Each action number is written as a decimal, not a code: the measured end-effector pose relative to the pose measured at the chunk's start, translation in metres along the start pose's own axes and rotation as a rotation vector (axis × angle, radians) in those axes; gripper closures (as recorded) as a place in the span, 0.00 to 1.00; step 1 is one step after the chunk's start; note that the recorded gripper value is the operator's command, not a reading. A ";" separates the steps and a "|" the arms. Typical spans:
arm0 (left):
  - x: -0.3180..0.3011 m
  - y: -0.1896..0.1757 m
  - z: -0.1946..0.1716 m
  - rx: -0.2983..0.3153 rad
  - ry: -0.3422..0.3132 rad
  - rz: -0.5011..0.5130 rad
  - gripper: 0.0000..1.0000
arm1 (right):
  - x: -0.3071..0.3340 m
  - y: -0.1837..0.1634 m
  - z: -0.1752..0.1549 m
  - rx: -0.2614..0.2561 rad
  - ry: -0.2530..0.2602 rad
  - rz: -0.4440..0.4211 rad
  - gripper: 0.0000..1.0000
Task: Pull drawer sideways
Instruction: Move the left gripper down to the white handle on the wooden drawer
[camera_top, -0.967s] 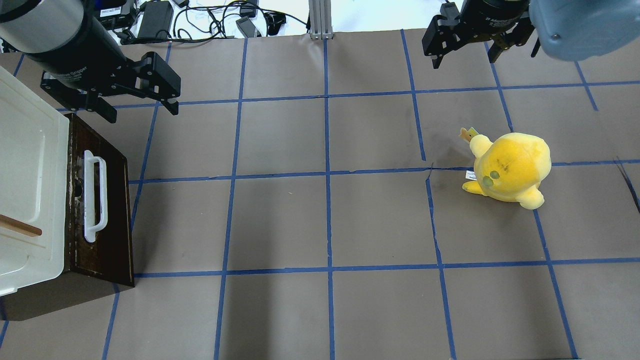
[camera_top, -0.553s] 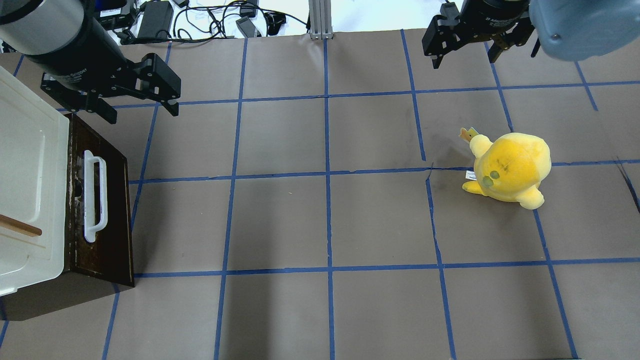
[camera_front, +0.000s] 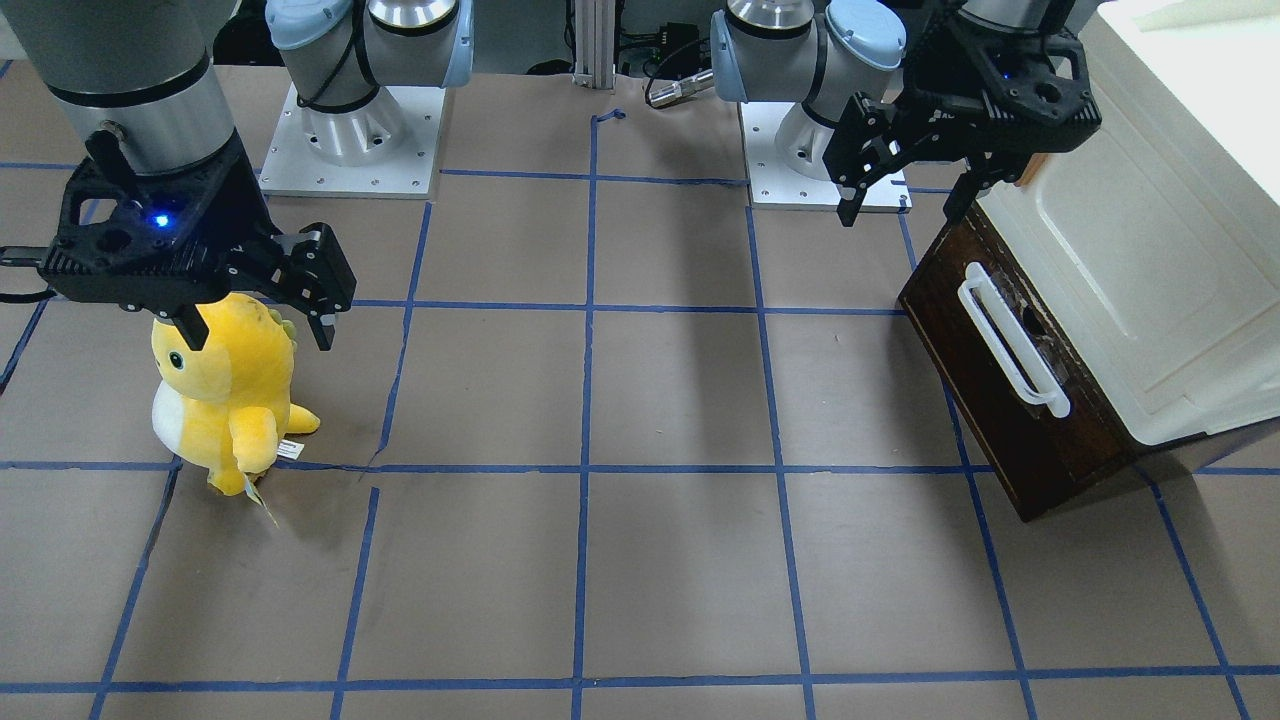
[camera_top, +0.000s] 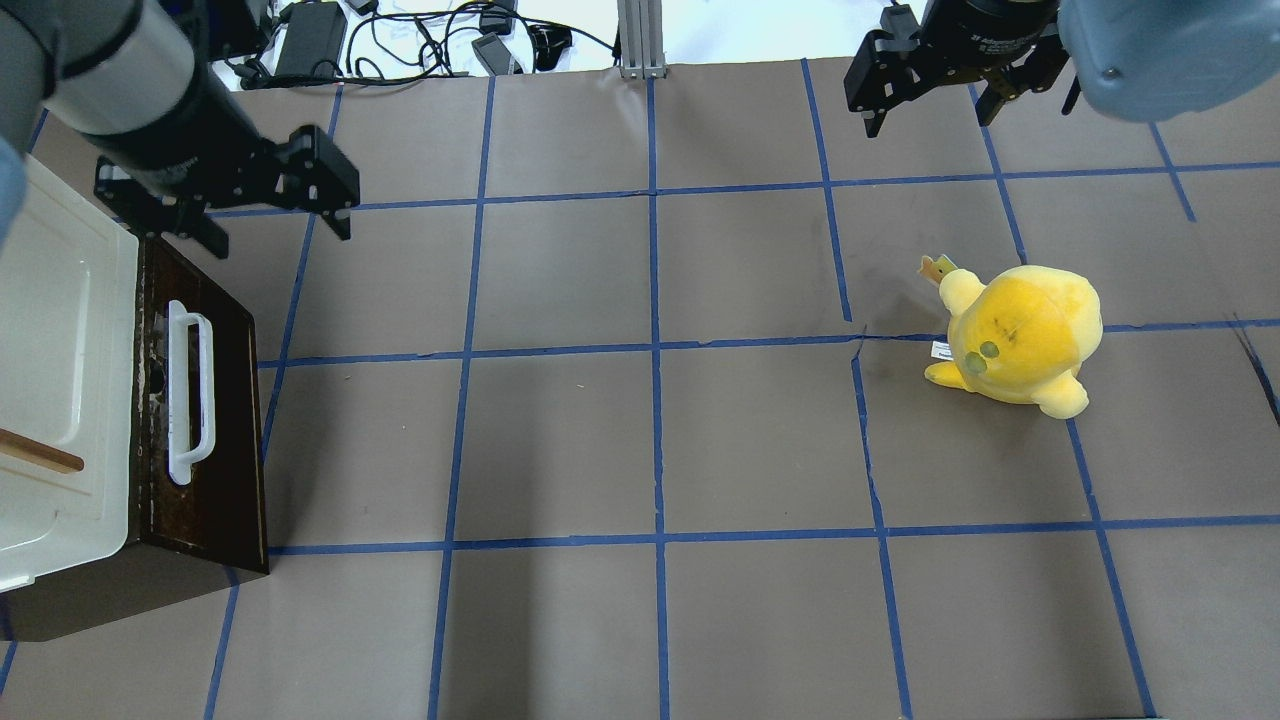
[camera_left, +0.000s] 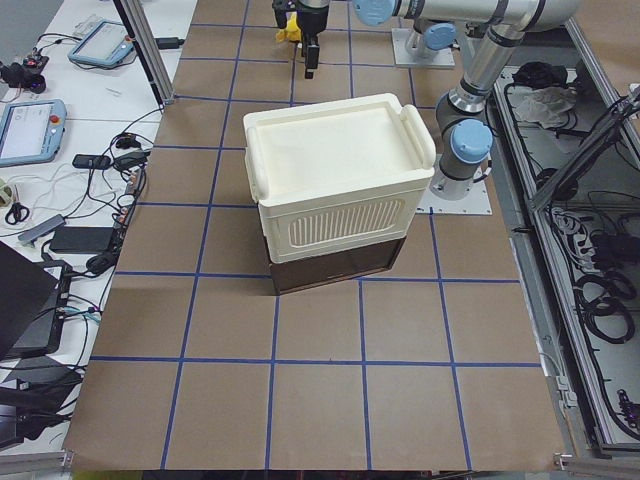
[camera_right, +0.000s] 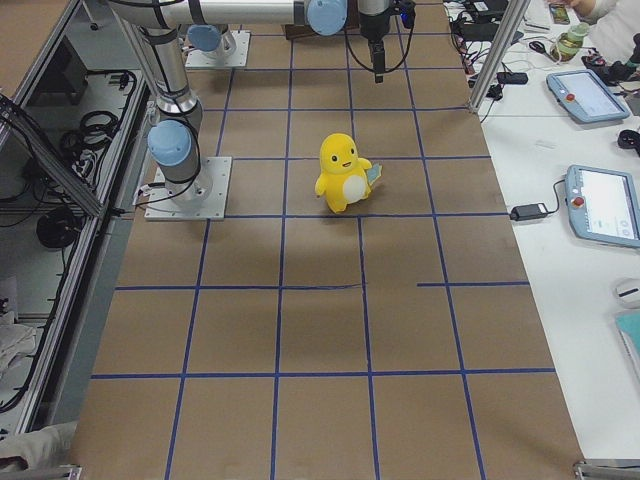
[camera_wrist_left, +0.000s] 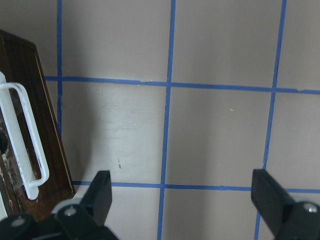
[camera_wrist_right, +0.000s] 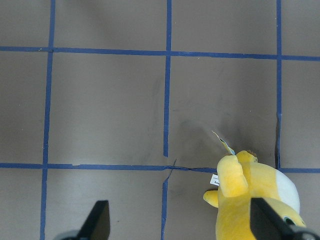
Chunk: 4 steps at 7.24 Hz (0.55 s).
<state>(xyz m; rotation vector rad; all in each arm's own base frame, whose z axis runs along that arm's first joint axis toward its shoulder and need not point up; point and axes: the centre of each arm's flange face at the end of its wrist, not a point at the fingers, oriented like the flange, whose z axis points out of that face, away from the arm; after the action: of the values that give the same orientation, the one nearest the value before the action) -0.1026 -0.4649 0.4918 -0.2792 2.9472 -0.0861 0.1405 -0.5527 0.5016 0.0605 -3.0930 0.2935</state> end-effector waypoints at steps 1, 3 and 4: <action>0.005 0.007 0.033 -0.040 -0.147 0.002 0.00 | 0.000 0.000 0.000 0.000 0.000 0.000 0.00; 0.030 0.018 0.093 -0.097 -0.358 0.008 0.00 | 0.000 0.000 0.000 0.000 0.000 0.000 0.00; 0.039 0.016 0.117 -0.110 -0.451 0.030 0.00 | 0.000 0.000 0.000 0.000 0.000 0.000 0.00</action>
<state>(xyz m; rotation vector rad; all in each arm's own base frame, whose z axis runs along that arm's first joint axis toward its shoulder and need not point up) -0.1217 -0.4619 0.3689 -0.2337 2.5088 0.1279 0.1405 -0.5527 0.5016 0.0604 -3.0930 0.2935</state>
